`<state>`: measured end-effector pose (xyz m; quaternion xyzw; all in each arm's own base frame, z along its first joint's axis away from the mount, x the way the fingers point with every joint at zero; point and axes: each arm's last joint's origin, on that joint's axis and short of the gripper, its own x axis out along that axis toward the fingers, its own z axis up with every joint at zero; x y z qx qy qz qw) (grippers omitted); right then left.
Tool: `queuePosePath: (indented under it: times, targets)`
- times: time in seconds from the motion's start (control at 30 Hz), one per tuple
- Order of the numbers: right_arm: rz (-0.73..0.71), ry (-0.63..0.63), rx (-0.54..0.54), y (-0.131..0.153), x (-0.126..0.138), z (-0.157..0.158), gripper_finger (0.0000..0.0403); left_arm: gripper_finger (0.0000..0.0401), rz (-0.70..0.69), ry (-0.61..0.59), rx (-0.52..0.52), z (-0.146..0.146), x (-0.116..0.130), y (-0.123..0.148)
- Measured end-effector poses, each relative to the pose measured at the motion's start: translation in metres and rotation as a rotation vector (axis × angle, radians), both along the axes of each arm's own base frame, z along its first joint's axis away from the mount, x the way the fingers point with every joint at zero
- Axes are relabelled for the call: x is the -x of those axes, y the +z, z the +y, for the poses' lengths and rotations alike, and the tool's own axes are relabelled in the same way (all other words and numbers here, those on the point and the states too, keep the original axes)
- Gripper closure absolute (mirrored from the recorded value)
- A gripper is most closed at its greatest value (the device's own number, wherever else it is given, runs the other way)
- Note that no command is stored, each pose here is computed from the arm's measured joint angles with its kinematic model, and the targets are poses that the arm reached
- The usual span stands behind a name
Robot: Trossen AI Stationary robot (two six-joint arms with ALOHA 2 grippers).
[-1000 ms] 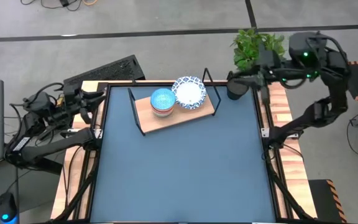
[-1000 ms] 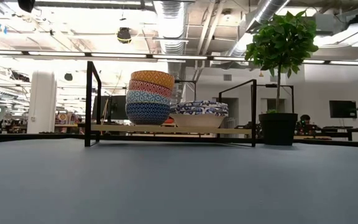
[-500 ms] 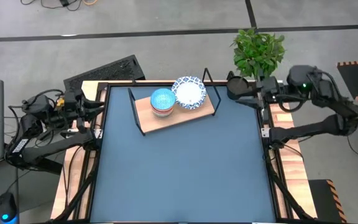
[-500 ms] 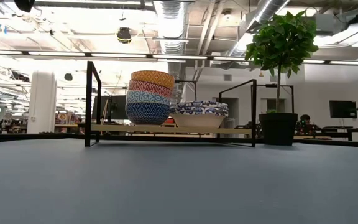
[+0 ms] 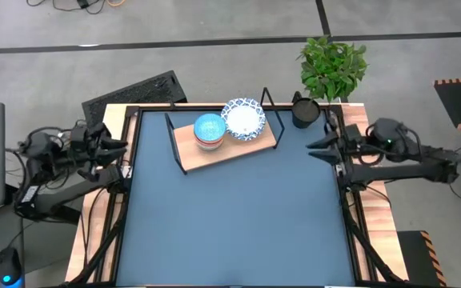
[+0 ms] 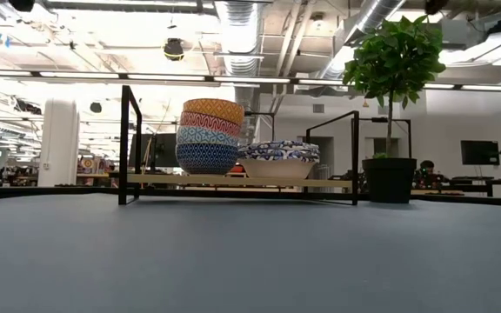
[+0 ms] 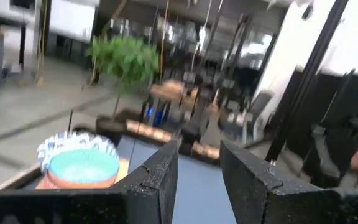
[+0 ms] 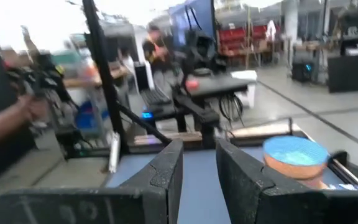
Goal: Place and stack bowls onto a shelf
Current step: Return to Home Position
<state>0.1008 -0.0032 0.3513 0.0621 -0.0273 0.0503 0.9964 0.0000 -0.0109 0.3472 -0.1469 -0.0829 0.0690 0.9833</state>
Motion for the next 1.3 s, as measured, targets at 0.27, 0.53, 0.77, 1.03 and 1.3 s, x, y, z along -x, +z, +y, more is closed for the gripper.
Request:
queuePosePath:
  times: [0.27, 0.53, 0.77, 1.03, 1.3]
  targets:
    - [-0.132, 0.032, -0.064, -0.034, 0.025, 0.004, 0.0280, 0.0295, -0.029, -0.117, 0.042, 0.014, -0.031, -0.036]
    - [-0.239, 0.050, -0.117, -0.083, 0.030, 0.004, 0.0280, 0.0295, -0.151, -0.248, 0.038, 0.022, -0.054, -0.065]
    - [-0.242, 0.073, -0.216, -0.121, 0.020, 0.004, 0.0280, 0.0295, -0.092, -0.298, 0.068, 0.022, -0.064, -0.090]
    - [-0.263, 0.100, -0.208, -0.133, 0.015, 0.006, 0.0280, 0.0295, -0.136, -0.380, 0.067, 0.018, -0.079, -0.117]
    - [-0.235, 0.139, -0.154, -0.137, 0.013, 0.011, 0.0280, 0.0295, -0.059, -0.402, 0.083, 0.010, -0.092, -0.153]
